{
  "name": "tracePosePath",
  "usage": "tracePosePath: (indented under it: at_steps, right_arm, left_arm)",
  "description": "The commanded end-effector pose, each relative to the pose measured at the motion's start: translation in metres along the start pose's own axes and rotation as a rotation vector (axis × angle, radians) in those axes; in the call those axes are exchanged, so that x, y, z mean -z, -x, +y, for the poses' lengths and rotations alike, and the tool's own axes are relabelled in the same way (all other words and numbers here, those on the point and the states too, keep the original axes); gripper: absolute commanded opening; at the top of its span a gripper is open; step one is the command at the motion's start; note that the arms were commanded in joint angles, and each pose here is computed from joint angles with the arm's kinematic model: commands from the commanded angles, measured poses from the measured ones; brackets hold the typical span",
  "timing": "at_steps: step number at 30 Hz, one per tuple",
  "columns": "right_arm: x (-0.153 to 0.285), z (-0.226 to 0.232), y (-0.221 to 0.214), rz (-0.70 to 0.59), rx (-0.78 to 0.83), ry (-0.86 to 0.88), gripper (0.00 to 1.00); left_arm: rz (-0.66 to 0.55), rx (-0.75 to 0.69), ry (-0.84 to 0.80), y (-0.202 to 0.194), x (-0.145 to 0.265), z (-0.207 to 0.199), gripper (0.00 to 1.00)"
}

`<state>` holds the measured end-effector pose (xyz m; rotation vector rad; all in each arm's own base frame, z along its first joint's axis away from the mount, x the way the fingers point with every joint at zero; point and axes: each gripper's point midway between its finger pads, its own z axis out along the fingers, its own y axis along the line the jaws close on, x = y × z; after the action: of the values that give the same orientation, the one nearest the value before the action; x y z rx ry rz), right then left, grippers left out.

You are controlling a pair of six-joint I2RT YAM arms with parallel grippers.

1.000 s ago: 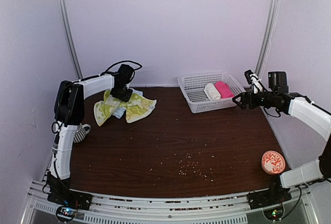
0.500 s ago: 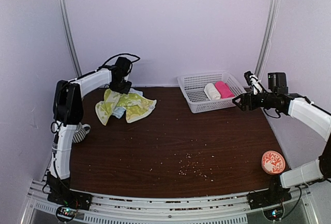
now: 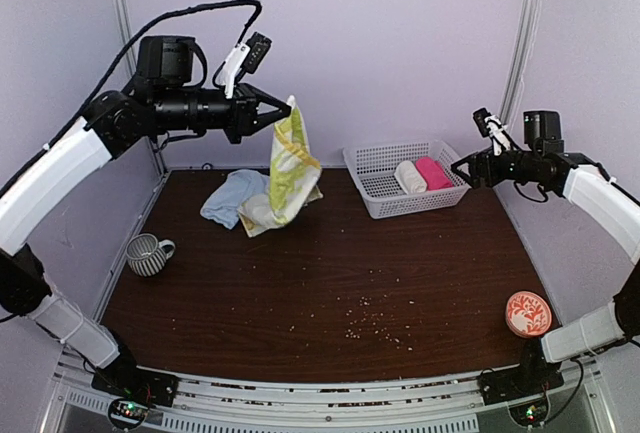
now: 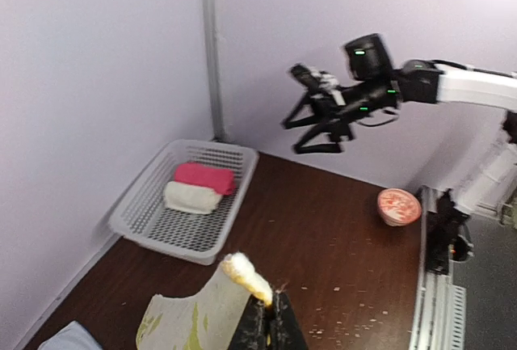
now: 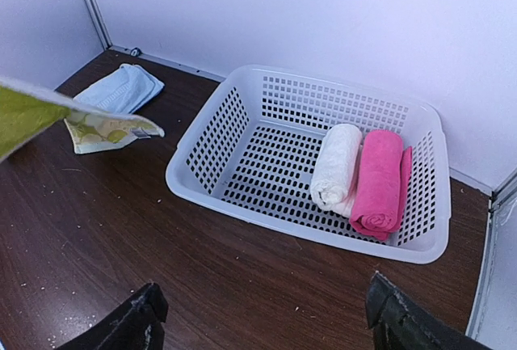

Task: Roll the towels
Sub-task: Move the towel to the center of the board.

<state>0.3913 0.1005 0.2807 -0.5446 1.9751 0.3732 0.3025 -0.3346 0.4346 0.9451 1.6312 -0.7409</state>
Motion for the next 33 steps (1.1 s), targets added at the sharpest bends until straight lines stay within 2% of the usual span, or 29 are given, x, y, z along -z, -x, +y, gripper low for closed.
tracePosePath:
  at_steps: [1, 4, 7, 10, 12, 16, 19, 23, 26, 31, 33]
  right_arm:
    - [0.002, 0.01, 0.005, 0.003, 0.002, 0.054, 0.87]
    - [0.001, 0.013, 0.001, 0.008, 0.005, 0.072, 0.87]
    - [-0.002, 0.022, -0.01, 0.028, -0.001, 0.123, 0.83]
    - [-0.007, 0.049, -0.03, 0.091, 0.034, 0.232, 0.79]
    - [-0.013, 0.078, -0.05, 0.162, 0.126, 0.3, 0.76]
    - [-0.03, 0.122, -0.099, 0.288, 0.355, 0.333, 0.71]
    - [-0.048, 0.137, -0.133, 0.36, 0.459, 0.343, 0.67]
    - [-0.076, 0.157, -0.157, 0.439, 0.561, 0.369, 0.61]
    - [-0.112, 0.161, -0.152, 0.443, 0.526, 0.307, 0.58]
    - [-0.162, 0.192, -0.135, 0.465, 0.45, 0.333, 0.49]
    - [-0.177, 0.206, -0.13, 0.465, 0.441, 0.324, 0.49]
  left_arm:
    - [-0.111, 0.004, -0.296, 0.002, 0.02, -0.062, 0.0]
    - [-0.042, 0.054, -0.09, -0.035, 0.017, -0.03, 0.0]
    - [0.182, 0.112, 0.147, -0.116, -0.003, 0.014, 0.0]
    - [0.442, 0.171, 0.24, -0.21, -0.019, 0.035, 0.0]
    - [0.607, 0.216, 0.275, -0.269, -0.024, 0.04, 0.0]
    - [0.83, 0.289, 0.333, -0.35, -0.018, 0.04, 0.0]
    - [0.887, 0.342, 0.387, -0.378, -0.008, 0.04, 0.0]
    - [0.878, 0.416, 0.407, -0.389, 0.002, 0.033, 0.0]
    - [0.877, 0.441, 0.445, -0.394, 0.016, 0.032, 0.0]
    - [0.866, 0.461, 0.571, -0.391, 0.045, 0.047, 0.0]
    - [0.848, 0.464, 0.614, -0.387, 0.055, 0.058, 0.0]
